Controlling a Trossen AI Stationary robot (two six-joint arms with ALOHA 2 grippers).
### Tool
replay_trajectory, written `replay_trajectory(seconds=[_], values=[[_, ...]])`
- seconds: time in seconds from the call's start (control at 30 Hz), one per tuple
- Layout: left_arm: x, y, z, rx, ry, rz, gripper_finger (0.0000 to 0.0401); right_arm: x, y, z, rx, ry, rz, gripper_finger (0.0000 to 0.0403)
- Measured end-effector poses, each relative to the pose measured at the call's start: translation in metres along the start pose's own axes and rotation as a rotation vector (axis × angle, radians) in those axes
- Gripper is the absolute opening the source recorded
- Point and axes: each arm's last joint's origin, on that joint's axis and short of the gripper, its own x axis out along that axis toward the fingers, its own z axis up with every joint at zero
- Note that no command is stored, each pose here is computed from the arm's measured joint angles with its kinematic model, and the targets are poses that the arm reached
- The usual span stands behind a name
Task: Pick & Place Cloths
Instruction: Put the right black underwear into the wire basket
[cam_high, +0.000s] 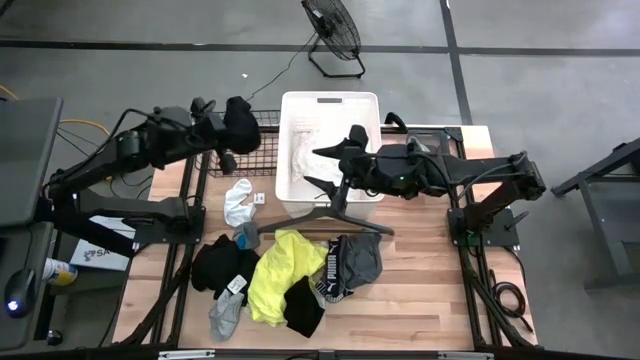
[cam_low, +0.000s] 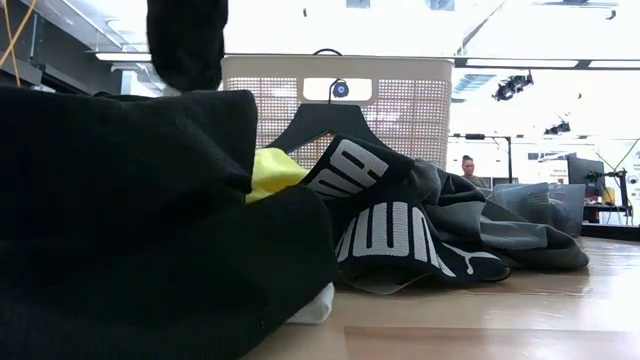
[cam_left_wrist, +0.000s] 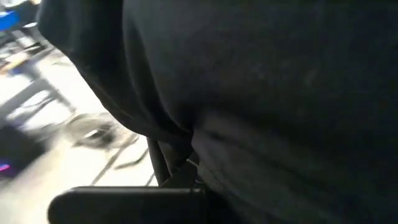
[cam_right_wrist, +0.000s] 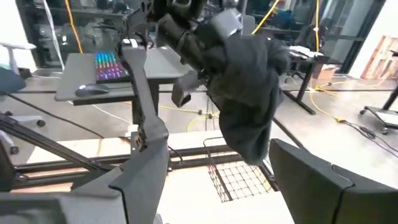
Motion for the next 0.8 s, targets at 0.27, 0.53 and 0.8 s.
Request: replay_trajectory(seconds=[0.27, 0.53, 0.8], values=[[0.024, -0.006, -0.013, 0.186, 0.243, 0.158, 0.0005, 0.0, 0.0, -0.001, -0.006, 0.014, -0.013, 0.0271], [0.061, 0.001, -0.028, 0.277, 0.483, 0.237, 0.0005, 0.0, 0.0, -0.005, -0.004, 0.044, -0.013, 0.027], [0.089, 0.045, -0.052, 0.153, 0.631, 0.139, 0.0005, 0.0, 0.0, -0.009, -0.005, 0.087, -0.014, 0.027]])
